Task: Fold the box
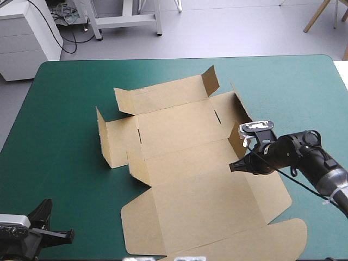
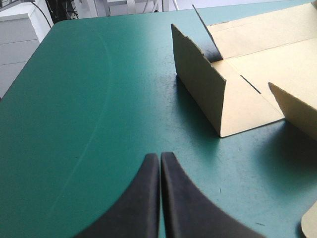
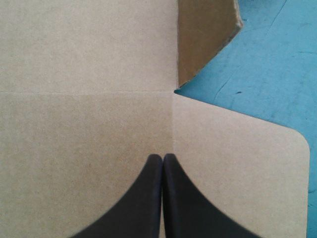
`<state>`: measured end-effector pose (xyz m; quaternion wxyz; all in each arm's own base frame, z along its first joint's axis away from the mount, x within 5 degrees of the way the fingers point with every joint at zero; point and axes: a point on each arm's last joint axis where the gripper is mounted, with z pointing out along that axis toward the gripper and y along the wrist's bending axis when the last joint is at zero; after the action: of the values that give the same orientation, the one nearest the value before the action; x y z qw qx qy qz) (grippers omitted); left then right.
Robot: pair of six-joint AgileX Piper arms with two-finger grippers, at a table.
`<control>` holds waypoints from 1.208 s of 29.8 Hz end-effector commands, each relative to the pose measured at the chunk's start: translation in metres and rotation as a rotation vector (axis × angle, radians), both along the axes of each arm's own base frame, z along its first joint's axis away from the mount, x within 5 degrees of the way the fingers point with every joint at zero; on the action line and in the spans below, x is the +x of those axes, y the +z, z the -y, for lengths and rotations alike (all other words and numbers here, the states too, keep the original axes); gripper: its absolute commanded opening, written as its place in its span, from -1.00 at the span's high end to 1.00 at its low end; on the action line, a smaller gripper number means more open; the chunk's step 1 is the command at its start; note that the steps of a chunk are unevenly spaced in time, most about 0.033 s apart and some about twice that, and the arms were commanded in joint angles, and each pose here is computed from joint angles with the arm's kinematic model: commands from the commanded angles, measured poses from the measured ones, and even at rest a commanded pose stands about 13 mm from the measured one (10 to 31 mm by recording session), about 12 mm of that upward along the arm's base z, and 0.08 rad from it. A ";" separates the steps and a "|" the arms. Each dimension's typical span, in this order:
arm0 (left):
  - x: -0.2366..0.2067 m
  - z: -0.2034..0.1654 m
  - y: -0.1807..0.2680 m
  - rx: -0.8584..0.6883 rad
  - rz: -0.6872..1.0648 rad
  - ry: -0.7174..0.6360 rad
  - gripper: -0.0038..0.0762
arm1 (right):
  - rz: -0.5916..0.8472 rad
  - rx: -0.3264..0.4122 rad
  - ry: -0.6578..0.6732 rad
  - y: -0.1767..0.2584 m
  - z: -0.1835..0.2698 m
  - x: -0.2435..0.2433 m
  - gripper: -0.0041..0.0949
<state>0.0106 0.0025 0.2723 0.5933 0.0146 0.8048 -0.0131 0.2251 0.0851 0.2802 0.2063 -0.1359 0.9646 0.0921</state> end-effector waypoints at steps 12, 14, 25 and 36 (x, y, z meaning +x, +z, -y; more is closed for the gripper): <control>-0.002 0.000 0.013 -0.014 0.108 -0.014 0.93 | 0.060 0.023 0.002 0.013 0.000 -0.001 0.96; -0.002 0.000 0.013 -0.014 0.108 -0.014 0.93 | 0.062 0.024 0.002 0.014 -0.001 -0.001 0.96; -0.002 0.000 0.013 -0.014 0.108 -0.014 0.93 | 0.239 0.064 0.020 0.091 0.007 -0.020 0.96; -0.002 0.000 0.013 -0.016 0.108 -0.013 0.93 | 0.331 0.063 -0.067 0.137 0.026 -0.057 0.96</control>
<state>0.0107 0.0025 0.2725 0.5939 0.0146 0.8043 -0.0131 0.1740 0.0624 0.4013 0.3303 -0.1164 0.9323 0.0906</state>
